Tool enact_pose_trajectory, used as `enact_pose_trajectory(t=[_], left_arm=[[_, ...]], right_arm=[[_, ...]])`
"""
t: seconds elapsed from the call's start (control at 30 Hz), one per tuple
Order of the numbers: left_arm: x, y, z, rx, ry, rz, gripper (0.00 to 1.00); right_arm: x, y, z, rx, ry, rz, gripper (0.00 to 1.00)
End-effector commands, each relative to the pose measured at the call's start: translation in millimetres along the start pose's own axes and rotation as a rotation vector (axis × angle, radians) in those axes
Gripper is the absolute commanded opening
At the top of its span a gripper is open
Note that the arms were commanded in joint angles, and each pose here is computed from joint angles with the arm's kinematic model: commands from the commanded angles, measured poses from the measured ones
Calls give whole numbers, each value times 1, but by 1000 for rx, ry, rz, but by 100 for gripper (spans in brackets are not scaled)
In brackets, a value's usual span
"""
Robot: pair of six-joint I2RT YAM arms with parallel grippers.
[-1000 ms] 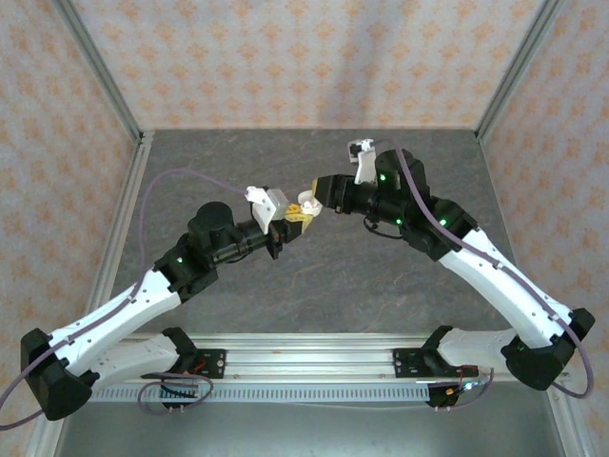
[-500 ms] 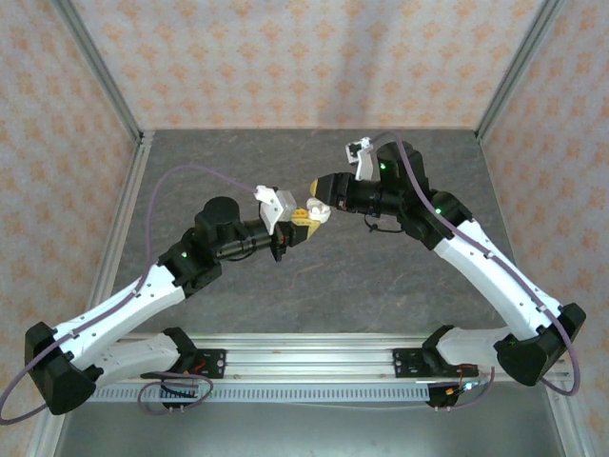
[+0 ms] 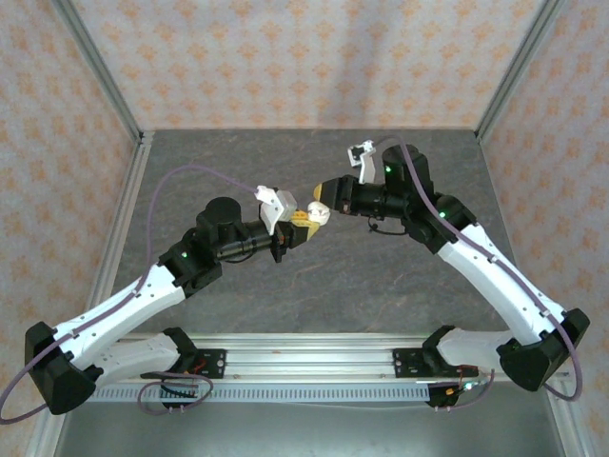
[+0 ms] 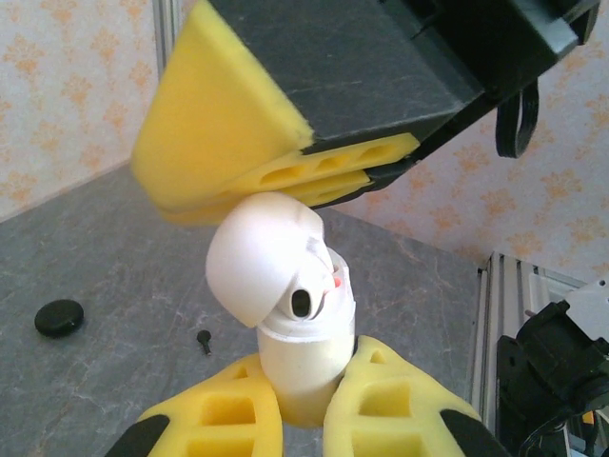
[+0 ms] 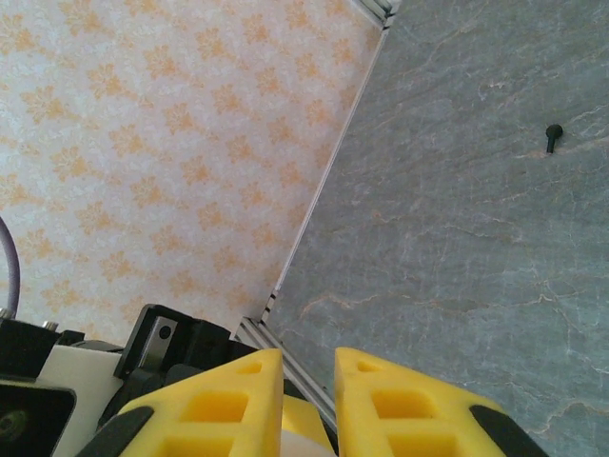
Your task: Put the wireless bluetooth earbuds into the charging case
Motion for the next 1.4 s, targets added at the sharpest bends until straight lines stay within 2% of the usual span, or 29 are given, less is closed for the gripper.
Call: enact_pose_trajectory(t=[0.0, 0.47, 1.03, 1.37], left_arm=[[5, 4, 20, -76, 12, 48, 0], [10, 1, 24, -90, 58, 60, 0], [33, -10, 31, -130, 191, 66, 0], [45, -20, 24, -41, 192, 112, 0]], right_arm=[[4, 9, -12, 43, 37, 41, 21], [-9, 5, -16, 37, 48, 1, 21], [-26, -7, -16, 32, 58, -74, 18], [-39, -26, -10, 36, 40, -132, 19]])
Point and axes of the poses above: each hand's point on the last joint's axis, 136 mm out from that joint toward the fingers, its own y axis back along the fingers, its own x axis along the line the jaws close on, z = x × y, the point moved 8 cm from there along y, back along the fingers, and after that the axes turned 12 degrees about -y, right-handed, at the moved point
